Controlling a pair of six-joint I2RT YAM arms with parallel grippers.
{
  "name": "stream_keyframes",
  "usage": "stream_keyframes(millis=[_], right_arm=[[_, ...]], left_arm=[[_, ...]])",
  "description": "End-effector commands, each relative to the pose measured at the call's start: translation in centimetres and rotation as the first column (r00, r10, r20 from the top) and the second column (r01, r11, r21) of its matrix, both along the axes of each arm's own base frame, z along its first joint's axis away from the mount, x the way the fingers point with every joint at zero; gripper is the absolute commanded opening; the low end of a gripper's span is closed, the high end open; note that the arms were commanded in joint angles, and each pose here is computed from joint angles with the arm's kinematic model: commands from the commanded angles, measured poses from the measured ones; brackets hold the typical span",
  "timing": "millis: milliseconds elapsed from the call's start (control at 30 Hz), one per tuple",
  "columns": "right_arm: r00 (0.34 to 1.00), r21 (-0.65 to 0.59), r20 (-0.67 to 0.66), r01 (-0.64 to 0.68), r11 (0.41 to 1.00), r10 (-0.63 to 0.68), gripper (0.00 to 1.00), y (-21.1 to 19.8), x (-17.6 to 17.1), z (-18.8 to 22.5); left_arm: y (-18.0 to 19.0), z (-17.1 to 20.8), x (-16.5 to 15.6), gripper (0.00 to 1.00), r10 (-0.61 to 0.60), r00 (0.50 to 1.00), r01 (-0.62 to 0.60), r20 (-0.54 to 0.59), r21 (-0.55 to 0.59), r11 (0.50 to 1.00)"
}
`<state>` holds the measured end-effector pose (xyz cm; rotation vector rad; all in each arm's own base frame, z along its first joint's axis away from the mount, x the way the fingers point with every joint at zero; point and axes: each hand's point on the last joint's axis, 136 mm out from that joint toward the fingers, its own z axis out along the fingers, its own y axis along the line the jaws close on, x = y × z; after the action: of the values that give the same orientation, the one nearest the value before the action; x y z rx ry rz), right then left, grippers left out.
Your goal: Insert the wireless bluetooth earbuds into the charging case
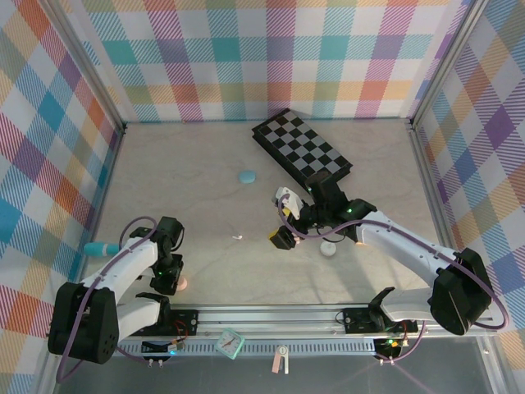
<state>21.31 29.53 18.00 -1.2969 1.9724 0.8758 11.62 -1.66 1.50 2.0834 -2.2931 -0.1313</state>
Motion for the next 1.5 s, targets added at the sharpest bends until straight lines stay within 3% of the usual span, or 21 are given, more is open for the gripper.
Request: stream_keyframes(millis=[0, 133, 233, 433, 633, 900, 1267, 1467], right_arm=[[1.0, 0.044, 0.005, 0.017, 0.999, -0.017, 0.92, 0.5, 0.2, 1.4], [0.996, 0.087, -0.056, 0.08, 0.993, -0.076, 0.91, 0.8, 0.7, 2.3], [0.977, 0.155, -0.181, 0.145, 0.977, -0.116, 0.89, 1.4, 1.2, 3.3], [0.912, 0.3, -0.394, 0.243, 0.922, -0.112, 0.86, 3.7, 2.3, 4.8], [0.863, 0.365, -0.489, 0.335, 0.869, -0.127, 0.86, 4.9, 4.0, 4.7], [0.84, 0.358, -0.526, 0.36, 0.861, -0.133, 0.76, 5.6, 4.9, 3.7], [0.813, 0.288, -0.54, 0.422, 0.86, -0.218, 0.57, 5.1, 5.8, 0.8], [0.808, 0.29, -0.556, 0.409, 0.865, -0.195, 0.56, 5.8, 6.1, 0.5]], left_arm=[[-0.2, 0.8, 0.5, 0.38, -0.008, 1.0, 0.008, 0.018, -0.017, 1.0], [-0.8, 2.6, 3.4, 0.38, -0.092, 0.986, 0.098, 0.137, -0.033, 0.995], [-1.6, 5.0, 6.4, 0.38, -0.177, 0.953, 0.186, 0.244, -0.015, 0.982], [-6.5, 9.8, 13.5, 0.39, -0.256, 0.83, 0.303, 0.495, -0.014, 0.953], [-14.2, 13.3, 17.9, 0.41, -0.309, 0.719, 0.433, 0.623, -0.053, 0.9], [-22.1, 14.9, 19.1, 0.42, -0.313, 0.649, 0.544, 0.694, -0.136, 0.828], [-21.0, 16.3, 18.5, 0.42, -0.296, 0.625, 0.523, 0.722, -0.107, 0.845], [-21.3, 16.8, 18.7, 0.42, -0.287, 0.611, 0.53, 0.738, -0.113, 0.84]])
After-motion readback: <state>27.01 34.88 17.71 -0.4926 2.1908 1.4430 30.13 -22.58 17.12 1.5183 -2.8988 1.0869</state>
